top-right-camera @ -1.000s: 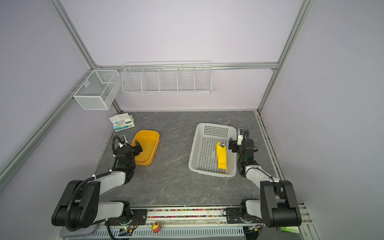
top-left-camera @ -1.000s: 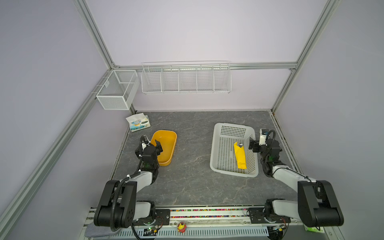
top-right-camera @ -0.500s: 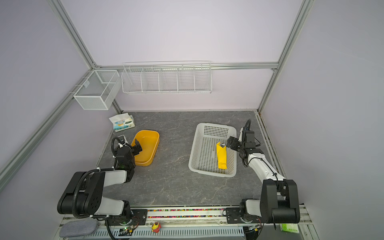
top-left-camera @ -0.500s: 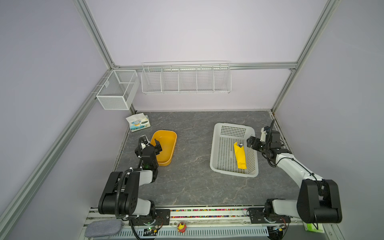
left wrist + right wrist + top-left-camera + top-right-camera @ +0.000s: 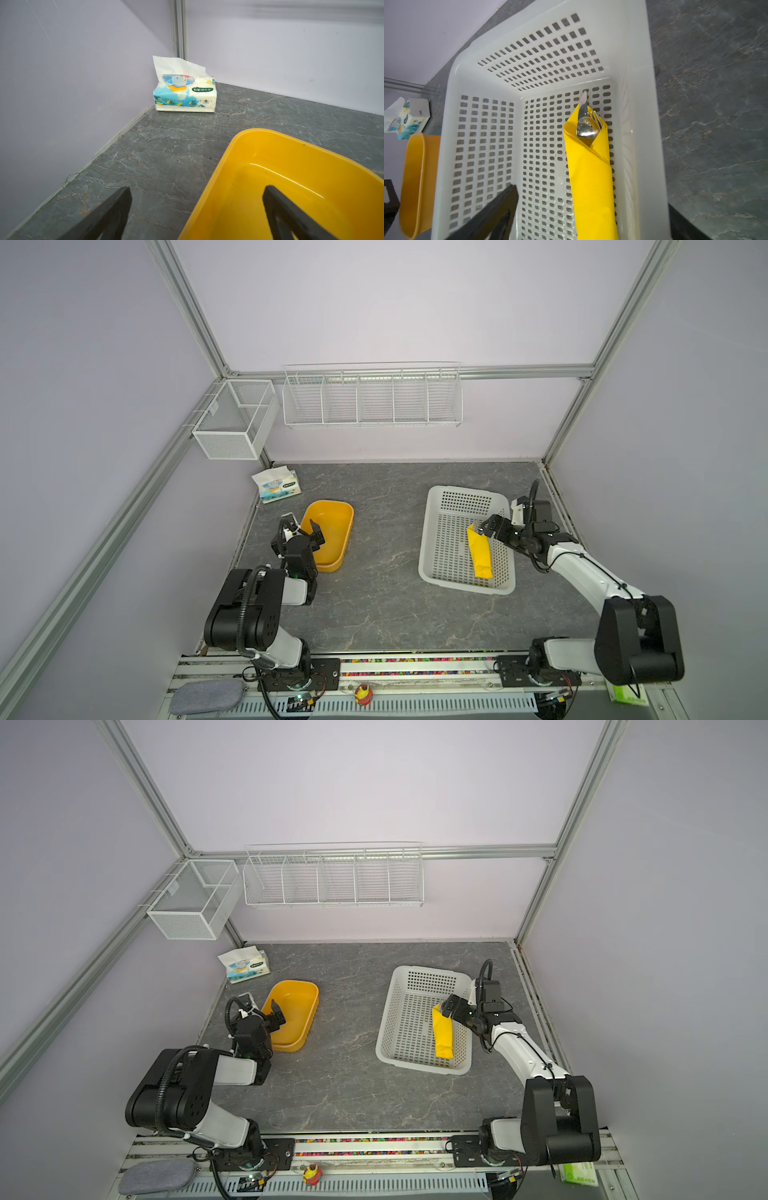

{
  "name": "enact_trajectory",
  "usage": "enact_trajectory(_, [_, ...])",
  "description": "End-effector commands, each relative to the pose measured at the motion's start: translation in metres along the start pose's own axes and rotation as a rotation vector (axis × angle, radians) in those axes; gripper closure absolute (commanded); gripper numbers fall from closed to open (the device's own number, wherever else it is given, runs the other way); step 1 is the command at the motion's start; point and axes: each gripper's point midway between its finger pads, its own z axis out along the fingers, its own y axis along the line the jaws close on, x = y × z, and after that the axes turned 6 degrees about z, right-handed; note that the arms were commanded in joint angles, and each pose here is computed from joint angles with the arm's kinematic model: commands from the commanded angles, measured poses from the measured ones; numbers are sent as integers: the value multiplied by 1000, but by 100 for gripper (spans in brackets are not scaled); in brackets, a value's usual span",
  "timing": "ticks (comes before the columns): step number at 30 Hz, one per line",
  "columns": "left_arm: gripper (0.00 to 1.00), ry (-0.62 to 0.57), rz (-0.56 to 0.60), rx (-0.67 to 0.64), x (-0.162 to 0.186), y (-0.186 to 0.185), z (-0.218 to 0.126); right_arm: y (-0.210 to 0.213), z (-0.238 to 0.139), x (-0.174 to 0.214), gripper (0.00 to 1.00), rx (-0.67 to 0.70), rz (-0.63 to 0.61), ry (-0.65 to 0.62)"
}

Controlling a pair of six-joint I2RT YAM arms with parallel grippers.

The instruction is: Place the utensils on the paper napkin and roll it up

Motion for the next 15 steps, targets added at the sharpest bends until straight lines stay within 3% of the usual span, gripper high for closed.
enact_trajectory(1, [1,-29,1,-2,-8,1,2,17,-2,6,6,-28,30,28])
enact_trajectory(11, [1,-29,-1,-2,-9,1,2,58,12,39,7,-39,-58,83])
enact_trajectory(15, [1,-30,6,17,-9,-2,2,64,-5,14,6,2,-165,-32])
